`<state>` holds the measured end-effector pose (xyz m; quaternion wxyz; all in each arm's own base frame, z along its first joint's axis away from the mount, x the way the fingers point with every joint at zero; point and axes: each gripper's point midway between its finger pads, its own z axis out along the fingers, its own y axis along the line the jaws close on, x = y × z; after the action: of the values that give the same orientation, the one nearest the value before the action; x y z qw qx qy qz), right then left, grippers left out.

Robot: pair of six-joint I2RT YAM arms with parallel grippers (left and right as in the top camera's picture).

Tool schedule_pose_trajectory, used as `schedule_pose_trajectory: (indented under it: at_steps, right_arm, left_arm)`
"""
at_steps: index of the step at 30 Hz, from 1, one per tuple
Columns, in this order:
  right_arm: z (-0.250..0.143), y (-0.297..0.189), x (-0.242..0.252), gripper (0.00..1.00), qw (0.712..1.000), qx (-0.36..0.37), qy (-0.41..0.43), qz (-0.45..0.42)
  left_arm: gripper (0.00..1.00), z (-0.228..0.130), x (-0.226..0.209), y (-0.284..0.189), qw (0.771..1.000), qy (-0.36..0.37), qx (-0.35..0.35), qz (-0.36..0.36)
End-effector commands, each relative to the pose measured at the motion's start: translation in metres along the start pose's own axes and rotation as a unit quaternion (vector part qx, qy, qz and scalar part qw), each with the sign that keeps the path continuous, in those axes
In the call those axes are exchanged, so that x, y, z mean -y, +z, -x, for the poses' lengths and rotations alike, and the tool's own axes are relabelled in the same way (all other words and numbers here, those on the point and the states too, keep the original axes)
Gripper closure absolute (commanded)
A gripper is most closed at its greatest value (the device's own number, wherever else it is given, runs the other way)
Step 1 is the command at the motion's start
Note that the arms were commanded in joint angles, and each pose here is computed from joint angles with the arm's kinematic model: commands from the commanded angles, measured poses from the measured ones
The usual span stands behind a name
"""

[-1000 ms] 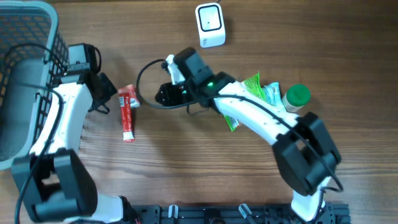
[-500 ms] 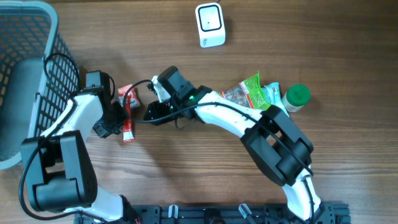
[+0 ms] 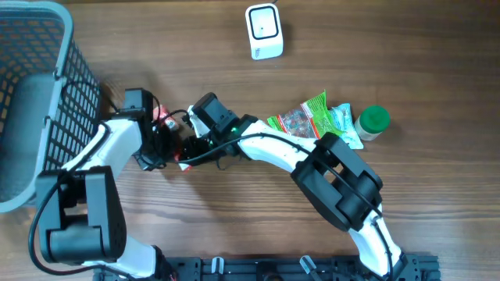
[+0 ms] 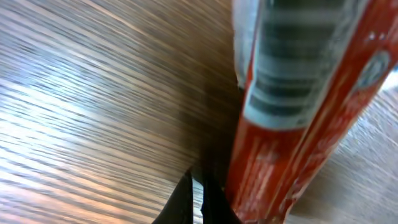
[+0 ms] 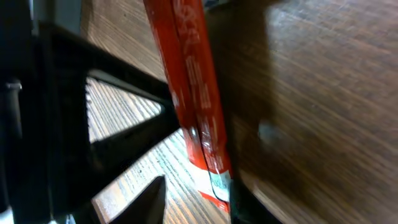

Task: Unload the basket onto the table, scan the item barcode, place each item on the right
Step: 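Grasp the red stick packet with the right gripper, then lift the red packet up to the white scanner with the right gripper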

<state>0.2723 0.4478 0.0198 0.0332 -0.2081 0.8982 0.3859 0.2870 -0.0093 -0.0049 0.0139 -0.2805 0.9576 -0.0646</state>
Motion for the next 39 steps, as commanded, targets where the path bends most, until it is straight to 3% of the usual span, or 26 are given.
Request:
schedule_pose_trajectory:
  at_steps: [1, 4, 12, 16, 20, 23, 26, 31, 36, 39]
  right_arm:
    - [0.002, -0.001, 0.018, 0.54, 1.0, -0.005, -0.017, -0.001]
    - [0.004, -0.003, 0.024, 0.5, 0.994, -0.005, -0.109, -0.005]
    - [-0.004, 0.011, 0.043, 0.6, 0.979, -0.016, -0.199, -0.041]
    - [-0.01, 0.018, 0.047, 0.86, 0.98, -0.026, -0.193, -0.042]
    - [-0.012, 0.018, 0.042, 0.84, 0.98, -0.029, -0.194, -0.027]
    - [-0.012, 0.018, 0.042, 0.7, 0.98, -0.029, -0.195, -0.028]
    - [-0.018, 0.024, 0.049, 0.7, 0.963, -0.041, -0.26, -0.048]
    - [-0.017, 0.029, 0.052, 0.8, 0.961, -0.036, -0.265, -0.072]
    - [-0.016, 0.029, 0.054, 0.79, 0.96, -0.034, -0.266, -0.076]
    - [-0.02, 0.031, 0.051, 0.72, 0.96, -0.037, -0.269, -0.075]
  left_arm:
    - [0.96, -0.019, 0.002, 0.014, 0.999, 0.006, -0.032, -0.001]
    - [0.96, -0.018, 0.002, 0.014, 1.0, 0.007, -0.029, -0.001]
    - [0.96, -0.016, 0.003, 0.014, 1.0, 0.007, -0.025, -0.003]
    - [0.96, -0.016, 0.003, 0.014, 1.0, 0.007, -0.025, -0.003]
    - [0.96, -0.015, 0.004, 0.014, 1.0, 0.007, -0.022, -0.005]
    - [0.96, -0.015, 0.004, 0.014, 1.0, 0.007, -0.022, -0.005]
    - [0.96, -0.013, 0.006, 0.014, 1.0, 0.008, -0.018, -0.008]
    - [0.96, -0.012, 0.006, 0.014, 1.0, 0.008, -0.016, -0.009]
    - [0.96, -0.012, 0.006, 0.014, 1.0, 0.008, -0.016, -0.009]
    - [0.96, -0.012, 0.006, 0.014, 1.0, 0.008, -0.016, -0.009]
